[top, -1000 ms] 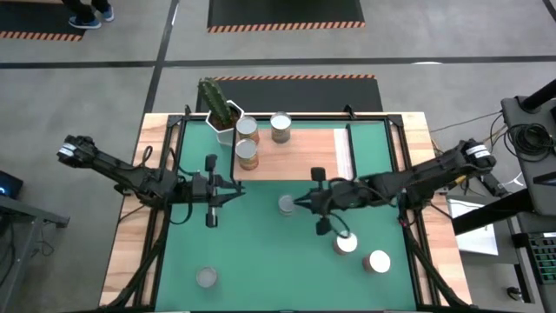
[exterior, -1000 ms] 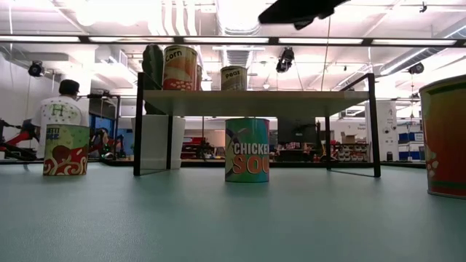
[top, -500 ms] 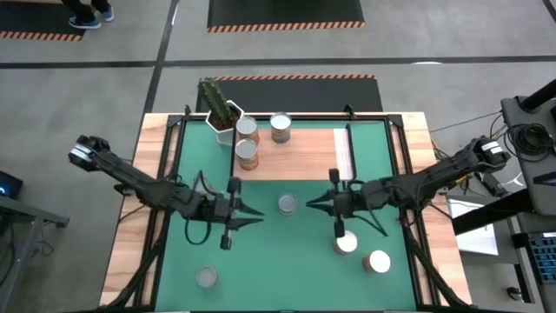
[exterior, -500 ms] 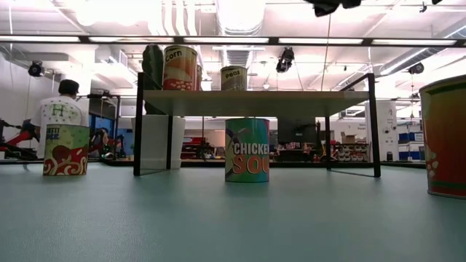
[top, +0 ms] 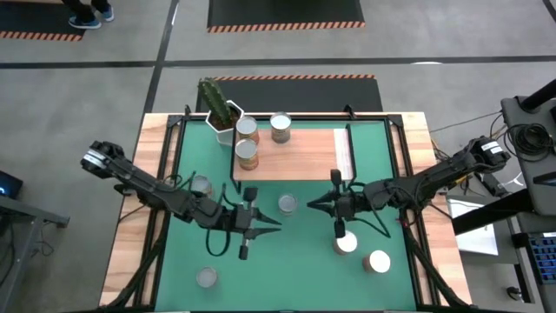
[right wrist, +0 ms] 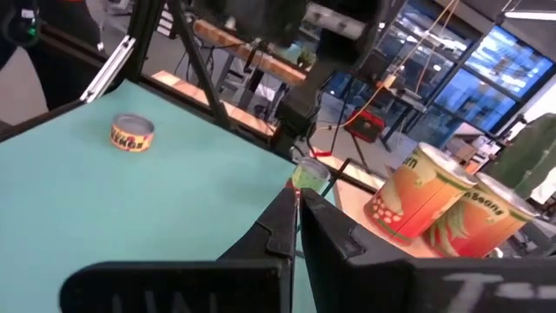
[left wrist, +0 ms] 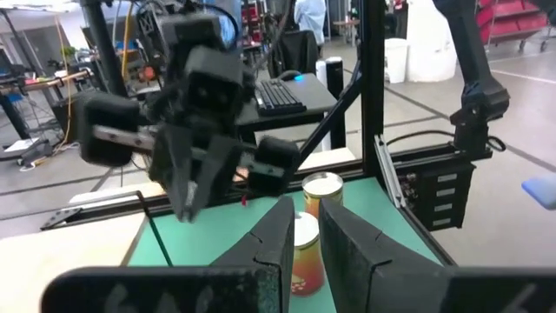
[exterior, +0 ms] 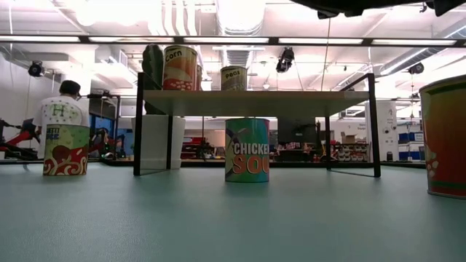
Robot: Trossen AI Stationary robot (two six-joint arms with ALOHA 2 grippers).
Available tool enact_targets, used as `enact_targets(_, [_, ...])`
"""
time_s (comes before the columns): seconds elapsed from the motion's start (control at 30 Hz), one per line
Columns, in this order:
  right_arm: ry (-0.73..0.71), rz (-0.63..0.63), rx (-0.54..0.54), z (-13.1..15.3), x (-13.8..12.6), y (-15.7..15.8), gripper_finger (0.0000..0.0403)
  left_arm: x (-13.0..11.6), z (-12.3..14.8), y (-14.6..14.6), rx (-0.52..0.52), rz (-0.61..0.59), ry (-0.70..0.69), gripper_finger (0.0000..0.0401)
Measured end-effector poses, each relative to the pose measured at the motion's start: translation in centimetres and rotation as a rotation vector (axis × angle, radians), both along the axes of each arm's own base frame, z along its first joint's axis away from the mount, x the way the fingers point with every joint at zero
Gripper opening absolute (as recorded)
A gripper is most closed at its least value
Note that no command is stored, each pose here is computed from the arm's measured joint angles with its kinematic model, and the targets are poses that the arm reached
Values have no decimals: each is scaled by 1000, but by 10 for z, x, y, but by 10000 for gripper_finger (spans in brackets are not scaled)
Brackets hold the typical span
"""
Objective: Pick and place cans onto a shelf
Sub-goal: Put the canned corn on the shelf
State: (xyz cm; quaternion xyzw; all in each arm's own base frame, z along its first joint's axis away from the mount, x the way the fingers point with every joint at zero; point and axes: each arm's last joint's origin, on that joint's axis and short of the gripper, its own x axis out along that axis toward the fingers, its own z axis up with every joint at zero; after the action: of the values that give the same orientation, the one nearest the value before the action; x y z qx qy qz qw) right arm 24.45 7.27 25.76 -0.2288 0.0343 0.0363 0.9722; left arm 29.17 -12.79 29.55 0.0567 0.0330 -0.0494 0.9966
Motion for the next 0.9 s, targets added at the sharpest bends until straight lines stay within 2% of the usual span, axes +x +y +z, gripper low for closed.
enact_targets(0.17, [4, 0, -1, 0, -1, 0, 9, 7, -3, -3, -6, 1, 15, 38])
enact_targets(0.43, [3, -1, 8, 1, -1, 0, 9, 5, -3, -3, -26, 3, 45, 38])
enact_targets(0.67, [25, -7, -1, -1, -1, -1, 9, 4, -8, -2, -68, 34, 243, 38])
enact_targets(0.9, [24, -13, 11, -1, -1, -1, 9, 2, -3, -5, -28, 36, 346, 38])
